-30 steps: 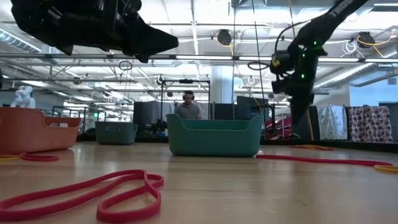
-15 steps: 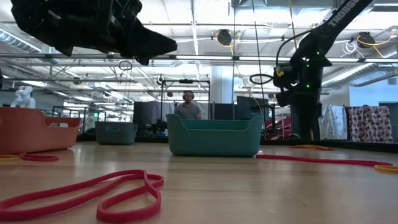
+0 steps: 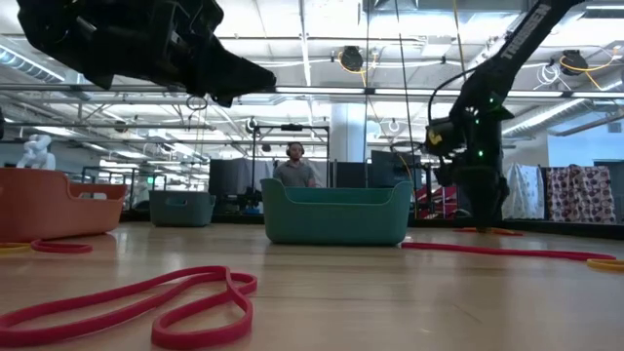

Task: Sort rubber bands into baskets
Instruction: Put the yellow rubber band into the orange bin

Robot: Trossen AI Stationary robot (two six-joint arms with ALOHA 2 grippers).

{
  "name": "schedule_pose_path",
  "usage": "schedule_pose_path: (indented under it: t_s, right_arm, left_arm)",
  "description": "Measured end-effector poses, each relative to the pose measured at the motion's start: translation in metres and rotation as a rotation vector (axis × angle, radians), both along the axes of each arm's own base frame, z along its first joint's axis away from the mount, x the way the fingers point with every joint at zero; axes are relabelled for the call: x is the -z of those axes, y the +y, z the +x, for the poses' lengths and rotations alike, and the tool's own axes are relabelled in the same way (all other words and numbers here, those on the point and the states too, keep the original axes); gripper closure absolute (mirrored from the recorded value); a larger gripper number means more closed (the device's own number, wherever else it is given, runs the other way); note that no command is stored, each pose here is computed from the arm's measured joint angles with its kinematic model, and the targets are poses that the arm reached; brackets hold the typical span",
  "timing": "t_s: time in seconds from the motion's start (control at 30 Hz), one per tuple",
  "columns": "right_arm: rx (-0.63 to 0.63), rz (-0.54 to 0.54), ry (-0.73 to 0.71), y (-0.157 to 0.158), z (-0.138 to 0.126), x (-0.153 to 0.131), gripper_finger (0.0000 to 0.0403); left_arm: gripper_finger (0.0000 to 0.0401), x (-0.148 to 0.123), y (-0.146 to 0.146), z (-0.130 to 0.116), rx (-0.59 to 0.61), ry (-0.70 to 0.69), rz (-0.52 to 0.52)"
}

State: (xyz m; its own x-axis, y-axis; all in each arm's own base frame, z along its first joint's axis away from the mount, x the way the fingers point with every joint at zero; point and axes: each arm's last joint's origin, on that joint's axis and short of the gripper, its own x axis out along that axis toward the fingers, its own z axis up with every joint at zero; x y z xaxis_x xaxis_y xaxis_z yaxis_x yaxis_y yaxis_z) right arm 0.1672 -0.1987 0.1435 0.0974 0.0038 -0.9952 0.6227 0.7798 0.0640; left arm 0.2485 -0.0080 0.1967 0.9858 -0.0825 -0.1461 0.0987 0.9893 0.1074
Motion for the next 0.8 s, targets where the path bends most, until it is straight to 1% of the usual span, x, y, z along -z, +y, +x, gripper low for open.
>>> schedule_pose_path:
  t_s: [0.1,0.2,0.27,0.4,0.43,0.63,0.73,0.8]
  right_arm:
    - [0.011,0.026,0.032,-0.004,-0.001,0.010,0.0218]
    - [-0.006,0.016,0.059,-0.003,0.002,0.012,0.0244]
    - [-0.025,0.002,0.060,-0.004,0.003,0.010,0.0281]
    - [-0.055,-0.030,0.041,-0.002,0.001,0.002,0.0378]
    - [-0.065,-0.040,0.033,-0.001,0.000,-0.002,0.0390]
    - [-0.075,-0.136,-0.054,0.007,-0.006,-0.036,0.0400]
    - [-0.088,-0.164,-0.172,0.015,-0.010,-0.059,0.0400]
    - [-0.113,-0.150,-0.290,0.023,-0.013,-0.073,0.0401]
  left_arm:
    - [0.0326,0.002,0.000,0.000,0.000,0.016,-0.004]
    - [0.0326,0.002,0.000,0.000,0.000,0.017,-0.004]
    - [0.0326,0.002,0.000,0.000,0.000,0.016,-0.001]
    - [0.0326,0.001,0.000,0.000,0.000,0.012,0.001]
    - [0.0326,0.001,0.000,0.000,0.000,0.012,0.001]
    - [0.0326,0.001,0.000,0.000,0.000,0.011,0.001]
    - [0.0326,0.001,0.000,0.000,0.000,0.012,0.001]
    - [0.0326,0.001,0.000,0.000,0.000,0.011,0.001]
